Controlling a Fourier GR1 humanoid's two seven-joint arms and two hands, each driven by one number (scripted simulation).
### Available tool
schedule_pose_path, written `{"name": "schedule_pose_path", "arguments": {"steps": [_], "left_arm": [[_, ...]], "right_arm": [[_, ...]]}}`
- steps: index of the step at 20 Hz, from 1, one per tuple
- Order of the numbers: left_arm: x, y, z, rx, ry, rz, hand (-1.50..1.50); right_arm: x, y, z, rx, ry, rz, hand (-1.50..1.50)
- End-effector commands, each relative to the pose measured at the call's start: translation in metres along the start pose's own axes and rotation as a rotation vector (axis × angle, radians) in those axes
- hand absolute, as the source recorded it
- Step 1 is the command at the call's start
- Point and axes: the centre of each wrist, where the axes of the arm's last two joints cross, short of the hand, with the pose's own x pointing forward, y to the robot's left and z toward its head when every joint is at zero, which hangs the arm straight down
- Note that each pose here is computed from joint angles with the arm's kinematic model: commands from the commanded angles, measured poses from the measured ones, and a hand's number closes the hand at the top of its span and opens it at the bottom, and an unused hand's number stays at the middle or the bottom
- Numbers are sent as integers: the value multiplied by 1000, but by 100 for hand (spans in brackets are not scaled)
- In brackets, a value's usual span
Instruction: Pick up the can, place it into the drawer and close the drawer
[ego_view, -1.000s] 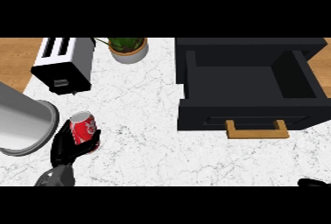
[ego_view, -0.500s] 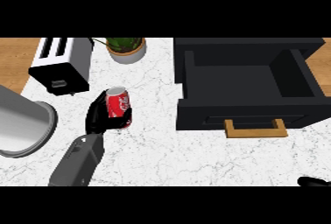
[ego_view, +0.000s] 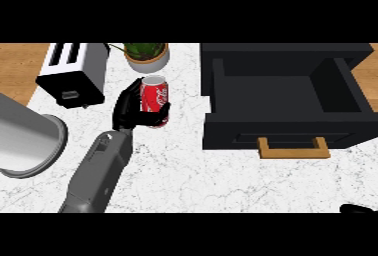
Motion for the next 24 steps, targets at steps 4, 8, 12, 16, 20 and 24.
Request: {"name": "schedule_pose_path", "arguments": {"steps": [4, 8, 12, 16, 20, 24], "left_arm": [[73, -50, -24, -76, -32, -4, 150], [115, -69, -38, -102, -36, -8, 150], [164, -100, -37, -115, -67, -11, 150], [193, -121, -59, -129, -69, -46, 150], [214, -151, -57, -148, -75, -74, 150], [231, -171, -70, -133, -32, -93, 150]], "right_arm": [[-5, 0, -7, -16, -7, 4, -150], [3, 3, -3, -1, 6, -4, -150], [6, -3, 2, -12, -7, -15, -150], [8, -4, -4, -25, -8, 3, -150], [1, -3, -17, -16, -12, -2, -150], [11, 8, -17, -1, -19, 19, -150]]}}
